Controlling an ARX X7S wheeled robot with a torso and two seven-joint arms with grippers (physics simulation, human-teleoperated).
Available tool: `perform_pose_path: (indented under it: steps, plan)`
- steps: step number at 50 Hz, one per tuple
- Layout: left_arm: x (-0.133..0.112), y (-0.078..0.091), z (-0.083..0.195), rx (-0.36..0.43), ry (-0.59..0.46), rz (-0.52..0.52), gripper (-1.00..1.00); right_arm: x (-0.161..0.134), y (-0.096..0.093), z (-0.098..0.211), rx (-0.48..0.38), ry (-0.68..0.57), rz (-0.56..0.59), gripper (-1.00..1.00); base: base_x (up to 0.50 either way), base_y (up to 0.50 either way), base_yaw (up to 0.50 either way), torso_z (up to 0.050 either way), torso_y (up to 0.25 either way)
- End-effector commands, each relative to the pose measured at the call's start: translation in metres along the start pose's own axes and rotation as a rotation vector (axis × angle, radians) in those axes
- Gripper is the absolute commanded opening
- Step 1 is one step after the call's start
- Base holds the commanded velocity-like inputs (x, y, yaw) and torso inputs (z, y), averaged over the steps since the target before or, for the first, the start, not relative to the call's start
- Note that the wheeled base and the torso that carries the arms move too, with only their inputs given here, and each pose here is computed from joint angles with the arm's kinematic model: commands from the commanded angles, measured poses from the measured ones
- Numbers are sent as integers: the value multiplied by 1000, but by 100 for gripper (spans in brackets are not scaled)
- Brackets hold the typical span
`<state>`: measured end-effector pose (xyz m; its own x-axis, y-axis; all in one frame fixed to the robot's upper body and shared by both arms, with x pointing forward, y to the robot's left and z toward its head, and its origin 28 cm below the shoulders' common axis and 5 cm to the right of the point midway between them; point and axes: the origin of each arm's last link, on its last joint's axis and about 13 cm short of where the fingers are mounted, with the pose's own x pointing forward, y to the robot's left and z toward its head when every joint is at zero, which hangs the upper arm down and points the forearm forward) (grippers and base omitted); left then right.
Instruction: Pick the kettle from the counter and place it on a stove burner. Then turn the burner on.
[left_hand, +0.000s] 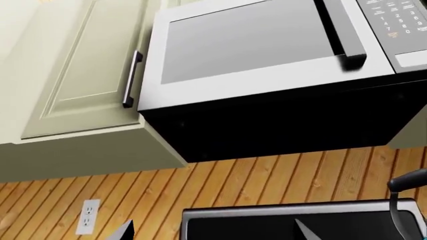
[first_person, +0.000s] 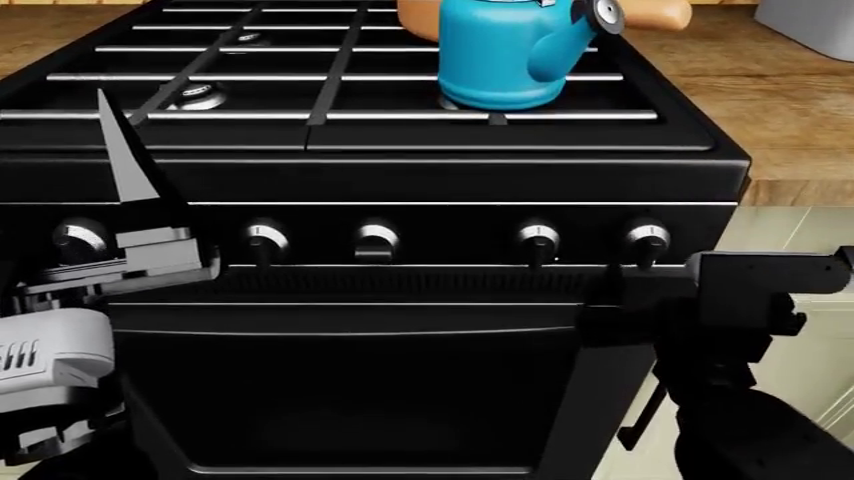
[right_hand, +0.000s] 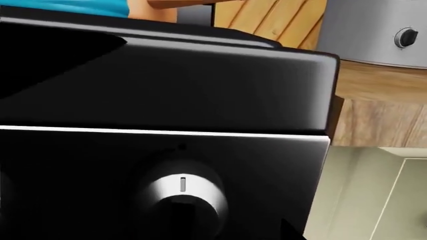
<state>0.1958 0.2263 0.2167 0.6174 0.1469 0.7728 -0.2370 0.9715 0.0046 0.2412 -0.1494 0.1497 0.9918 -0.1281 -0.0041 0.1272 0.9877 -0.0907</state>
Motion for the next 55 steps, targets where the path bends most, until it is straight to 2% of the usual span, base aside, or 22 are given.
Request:
perform_pose_path:
  steps: [1, 20, 21, 32, 42, 55]
  plan:
    - [0, 1, 0, -14, 10, 1, 100, 18, -3, 1, -21, 20, -40, 100, 0, 0, 0, 0, 0]
    - [1, 1, 1, -22, 11, 4, 100, 30, -3, 3, -31, 39, -41, 100, 13, 0, 7, 0, -3]
    - [1, 2, 1, -23, 12, 4, 100, 31, -3, 3, -33, 39, -46, -100, 18, 3, 11, 0, 0]
    - [1, 2, 1, -27, 17, 3, 100, 32, -7, 6, -40, 33, -67, -100, 18, 2, 11, 0, -5]
    - [1, 2, 1, -30, 17, 2, 100, 27, -12, 12, -93, 17, -84, -100, 17, 1, 11, 0, -5]
    - [1, 2, 2, -33, 16, 1, 100, 13, -10, 40, -361, -65, -49, -100, 14, 0, 9, 0, -3]
